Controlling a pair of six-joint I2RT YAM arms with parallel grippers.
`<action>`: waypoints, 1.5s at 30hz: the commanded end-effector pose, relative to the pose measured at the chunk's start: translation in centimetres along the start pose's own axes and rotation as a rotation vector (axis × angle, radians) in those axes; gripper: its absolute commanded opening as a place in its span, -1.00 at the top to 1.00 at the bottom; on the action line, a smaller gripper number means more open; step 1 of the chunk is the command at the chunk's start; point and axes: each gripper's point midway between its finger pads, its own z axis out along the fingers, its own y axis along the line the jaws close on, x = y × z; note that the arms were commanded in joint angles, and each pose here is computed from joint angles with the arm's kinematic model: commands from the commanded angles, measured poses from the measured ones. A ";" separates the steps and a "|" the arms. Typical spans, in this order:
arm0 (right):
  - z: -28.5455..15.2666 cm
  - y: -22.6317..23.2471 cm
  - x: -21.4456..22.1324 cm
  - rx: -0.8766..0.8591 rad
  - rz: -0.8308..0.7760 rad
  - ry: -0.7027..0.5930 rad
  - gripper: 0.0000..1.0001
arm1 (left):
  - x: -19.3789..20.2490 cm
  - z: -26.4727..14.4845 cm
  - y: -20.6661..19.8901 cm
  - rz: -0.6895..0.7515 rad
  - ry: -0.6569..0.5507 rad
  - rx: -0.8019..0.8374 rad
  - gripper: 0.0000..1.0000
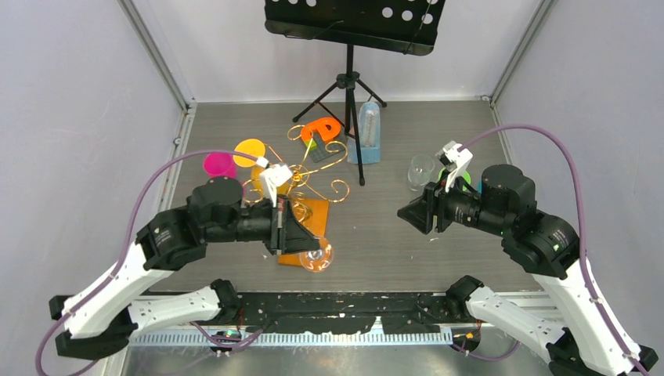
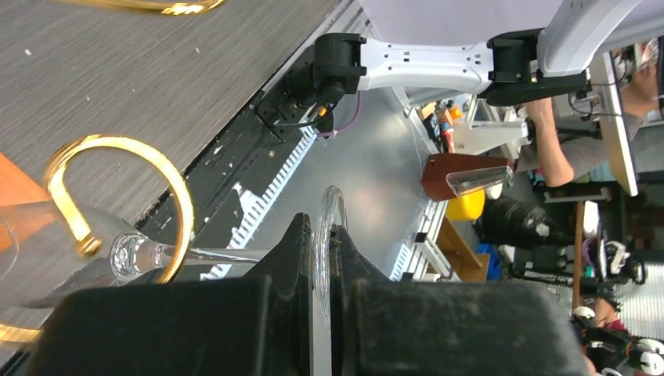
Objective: Take the wine glass off the wine glass rack
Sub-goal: Place the wine glass at the center of the board.
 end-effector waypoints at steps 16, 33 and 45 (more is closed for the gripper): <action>-2.2 3.4 4.2 -0.169 0.173 0.064 -0.31 | -1.3 5.6 -8.9 0.332 0.064 0.101 1.00; -0.7 5.6 6.3 -0.321 0.426 0.114 -0.40 | 1.3 9.6 -9.5 0.572 0.221 0.018 1.00; 1.2 6.5 5.7 -0.390 0.538 0.144 -0.41 | 2.0 10.9 -8.5 0.725 0.221 -0.083 1.00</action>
